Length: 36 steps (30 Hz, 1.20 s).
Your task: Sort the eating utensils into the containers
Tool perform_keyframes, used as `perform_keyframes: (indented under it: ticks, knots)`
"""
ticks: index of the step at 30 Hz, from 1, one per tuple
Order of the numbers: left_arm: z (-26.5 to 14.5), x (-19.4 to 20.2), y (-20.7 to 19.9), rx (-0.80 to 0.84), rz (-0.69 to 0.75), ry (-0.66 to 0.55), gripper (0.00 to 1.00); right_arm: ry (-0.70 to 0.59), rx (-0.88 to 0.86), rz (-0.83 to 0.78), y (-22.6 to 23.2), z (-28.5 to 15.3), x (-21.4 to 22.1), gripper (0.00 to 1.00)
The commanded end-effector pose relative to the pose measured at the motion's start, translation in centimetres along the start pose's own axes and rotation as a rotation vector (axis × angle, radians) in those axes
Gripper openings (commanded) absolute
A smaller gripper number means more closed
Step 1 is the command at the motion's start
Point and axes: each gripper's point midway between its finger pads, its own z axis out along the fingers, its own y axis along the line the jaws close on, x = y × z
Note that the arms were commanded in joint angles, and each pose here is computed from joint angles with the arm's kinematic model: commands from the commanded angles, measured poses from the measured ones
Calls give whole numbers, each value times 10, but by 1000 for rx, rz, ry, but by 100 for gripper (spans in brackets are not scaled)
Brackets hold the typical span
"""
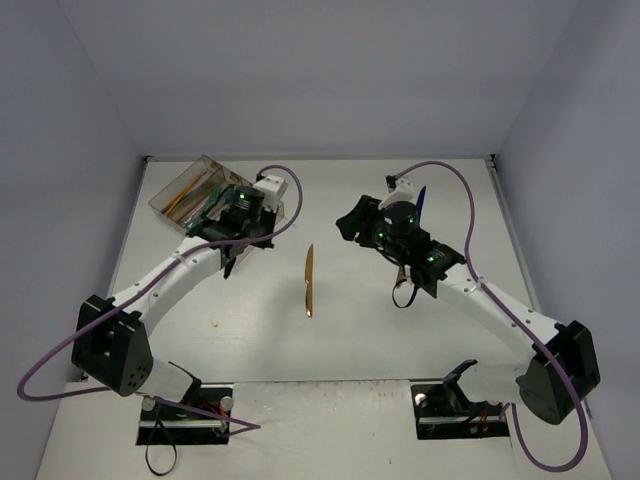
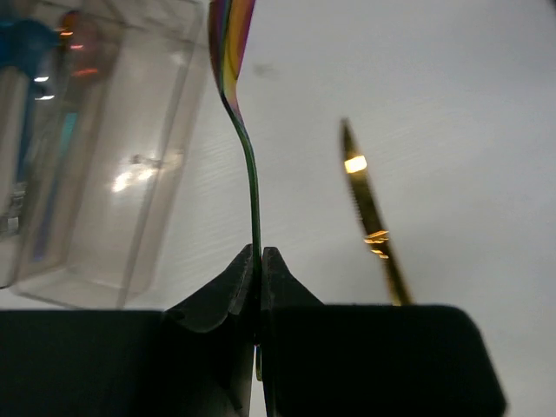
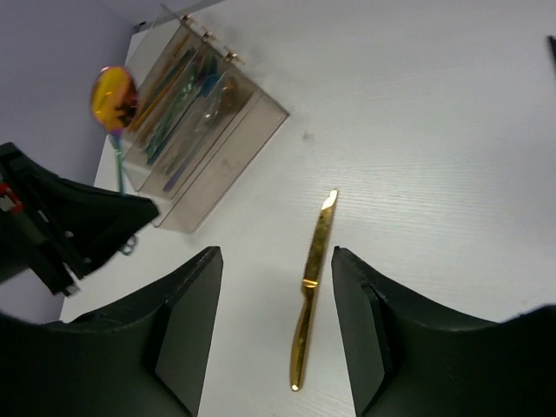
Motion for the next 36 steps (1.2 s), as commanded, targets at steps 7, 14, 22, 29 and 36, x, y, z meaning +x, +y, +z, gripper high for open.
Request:
perform_keyframes:
  ticks: [7, 14, 22, 29, 36]
  knots:
    - [7, -29, 162, -208, 286, 105, 0, -63, 164, -32, -79, -31, -10, 51]
    - [43, -15, 206, -202, 335, 215, 0, -8, 180, -48, -91, -30, 8, 52]
    - [62, -9, 215, -205, 371, 250, 17, 19, 205, -69, -100, -27, 14, 52]
    - [48, -28, 210, -233, 307, 182, 36, 24, 209, -69, -102, -27, 17, 52]
    - [-3, -79, 134, -261, 13, -64, 49, 8, 228, -84, -107, -33, 14, 52]
